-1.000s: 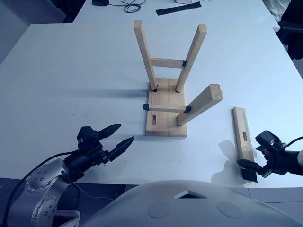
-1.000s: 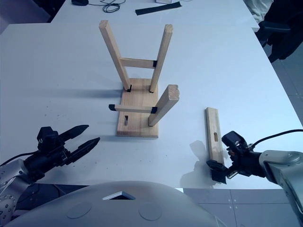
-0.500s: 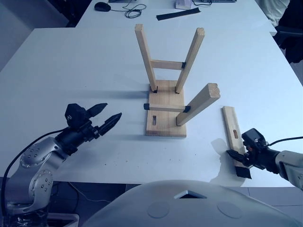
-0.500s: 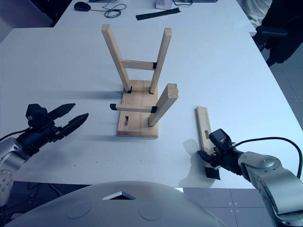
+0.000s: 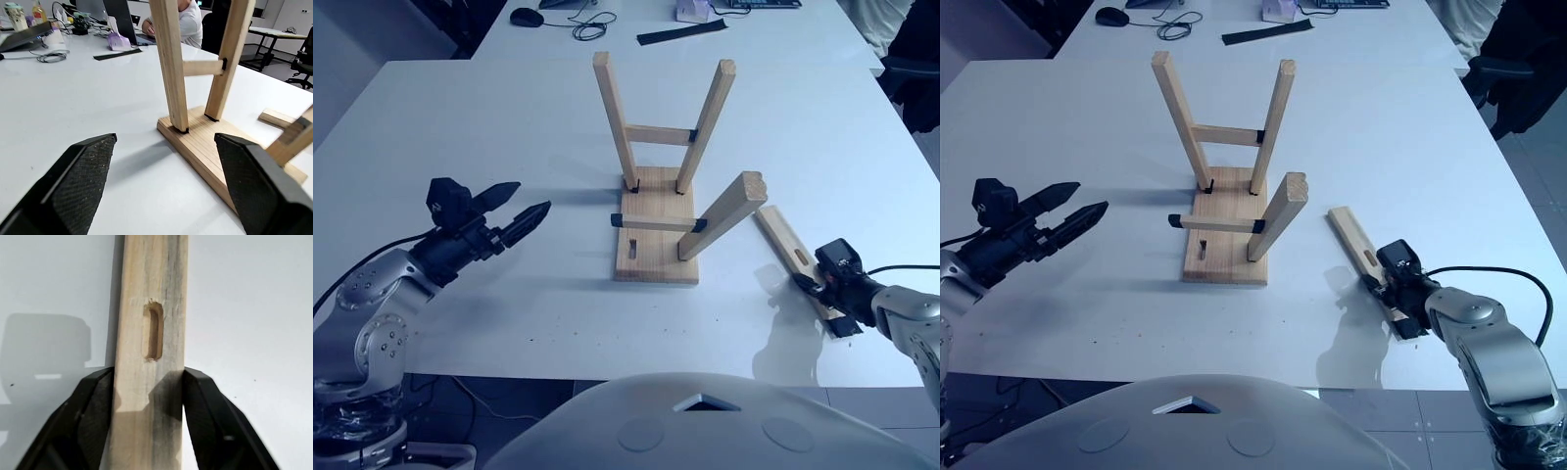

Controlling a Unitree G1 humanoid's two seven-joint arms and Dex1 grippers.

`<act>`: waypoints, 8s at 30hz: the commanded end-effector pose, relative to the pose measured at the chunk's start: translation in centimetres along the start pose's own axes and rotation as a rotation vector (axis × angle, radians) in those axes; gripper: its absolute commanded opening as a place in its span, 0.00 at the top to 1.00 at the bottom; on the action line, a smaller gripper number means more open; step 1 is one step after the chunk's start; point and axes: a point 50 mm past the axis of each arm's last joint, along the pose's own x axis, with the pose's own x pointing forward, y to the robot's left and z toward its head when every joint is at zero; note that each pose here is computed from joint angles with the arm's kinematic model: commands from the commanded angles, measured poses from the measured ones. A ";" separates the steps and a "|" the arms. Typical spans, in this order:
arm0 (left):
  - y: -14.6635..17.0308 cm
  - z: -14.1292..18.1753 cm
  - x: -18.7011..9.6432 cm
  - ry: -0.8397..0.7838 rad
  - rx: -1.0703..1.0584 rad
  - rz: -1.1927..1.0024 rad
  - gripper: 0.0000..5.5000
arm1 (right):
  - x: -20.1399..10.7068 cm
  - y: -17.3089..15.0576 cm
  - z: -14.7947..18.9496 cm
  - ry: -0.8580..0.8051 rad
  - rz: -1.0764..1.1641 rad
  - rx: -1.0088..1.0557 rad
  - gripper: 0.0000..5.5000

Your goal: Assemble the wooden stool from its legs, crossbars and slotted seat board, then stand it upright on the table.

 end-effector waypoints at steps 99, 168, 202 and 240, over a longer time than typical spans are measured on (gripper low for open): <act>-6.7 10.8 13.0 -0.203 0.010 -0.945 0.60 | -5.8 3.3 25.3 -0.751 1.039 -0.739 0.63; -3.6 1.3 4.4 -0.023 0.157 -0.710 0.63 | -7.3 -4.7 14.5 -0.629 0.721 -0.540 0.24; -2.4 2.4 6.8 0.088 0.348 -0.838 0.63 | -6.6 -2.6 12.3 -0.542 0.832 -0.637 0.24; -1.7 0.3 9.2 0.249 0.342 -0.891 0.63 | -5.7 0.8 13.3 -0.555 0.957 -0.776 0.24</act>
